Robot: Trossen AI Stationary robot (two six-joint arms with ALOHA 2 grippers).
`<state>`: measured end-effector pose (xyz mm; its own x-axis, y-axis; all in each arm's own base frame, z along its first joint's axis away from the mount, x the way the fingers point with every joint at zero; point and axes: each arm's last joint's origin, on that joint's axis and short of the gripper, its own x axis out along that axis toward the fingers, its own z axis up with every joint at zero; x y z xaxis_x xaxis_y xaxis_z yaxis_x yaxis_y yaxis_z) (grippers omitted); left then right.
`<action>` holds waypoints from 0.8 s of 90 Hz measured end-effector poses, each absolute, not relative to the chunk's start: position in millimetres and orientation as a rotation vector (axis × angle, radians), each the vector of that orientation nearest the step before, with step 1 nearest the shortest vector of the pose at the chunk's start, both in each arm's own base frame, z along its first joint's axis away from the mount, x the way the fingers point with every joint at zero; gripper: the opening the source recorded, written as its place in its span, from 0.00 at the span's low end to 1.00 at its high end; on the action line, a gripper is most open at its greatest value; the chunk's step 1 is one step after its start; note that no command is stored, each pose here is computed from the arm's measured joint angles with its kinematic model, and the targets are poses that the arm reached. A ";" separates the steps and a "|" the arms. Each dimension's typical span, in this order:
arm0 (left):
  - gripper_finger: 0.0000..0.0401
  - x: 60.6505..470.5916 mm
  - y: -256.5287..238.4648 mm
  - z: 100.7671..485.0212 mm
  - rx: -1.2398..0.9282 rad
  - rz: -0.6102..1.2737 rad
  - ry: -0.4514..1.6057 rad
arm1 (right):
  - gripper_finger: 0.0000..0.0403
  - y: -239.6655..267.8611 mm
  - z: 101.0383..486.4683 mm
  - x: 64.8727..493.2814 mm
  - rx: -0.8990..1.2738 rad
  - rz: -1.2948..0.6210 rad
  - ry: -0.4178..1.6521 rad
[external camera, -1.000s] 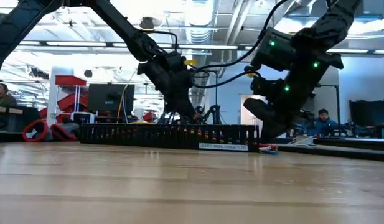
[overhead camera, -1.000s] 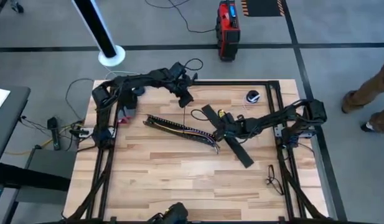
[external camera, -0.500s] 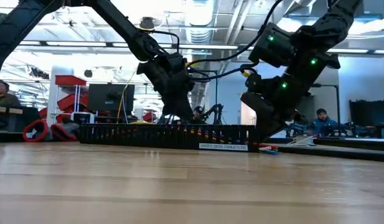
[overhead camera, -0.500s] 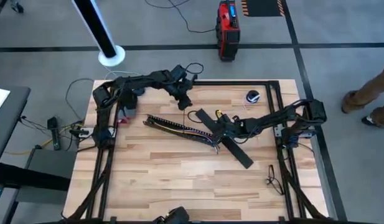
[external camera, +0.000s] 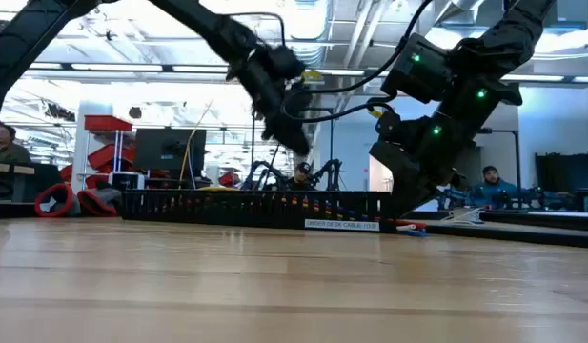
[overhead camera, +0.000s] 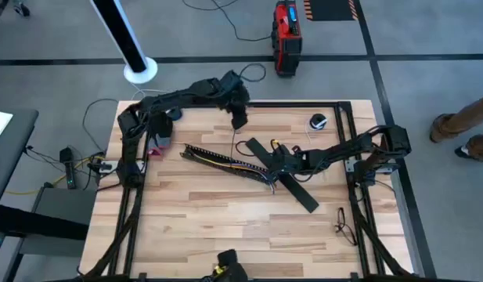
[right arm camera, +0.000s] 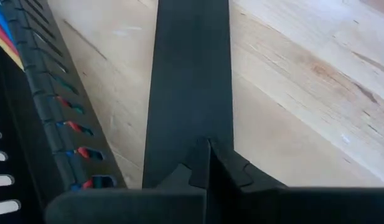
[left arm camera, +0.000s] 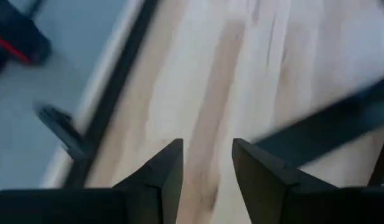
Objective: Ziptie cables
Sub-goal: Close the black cable duct
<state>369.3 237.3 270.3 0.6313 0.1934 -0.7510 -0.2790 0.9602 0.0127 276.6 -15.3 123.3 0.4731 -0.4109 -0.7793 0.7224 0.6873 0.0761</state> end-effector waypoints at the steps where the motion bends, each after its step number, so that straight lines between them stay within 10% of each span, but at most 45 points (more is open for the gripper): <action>1: 0.33 369.8 237.8 273.3 -0.106 0.270 0.836 | 0.00 -14.8 123.3 276.7 0.428 -0.718 0.816; 25: 0.33 370.7 238.0 314.3 -0.281 0.034 0.657 | 0.00 -3.1 123.0 276.2 0.405 -0.686 0.828; 72: 0.33 355.9 212.6 194.8 -0.592 -0.035 0.861 | 0.00 8.1 157.0 247.3 0.369 -0.711 0.870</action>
<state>355.9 212.6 194.8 0.6614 -0.2612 -0.7030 -0.2033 0.8399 -0.5033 247.3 8.1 157.0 0.4391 -0.4139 -0.7974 0.6994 0.7146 0.0142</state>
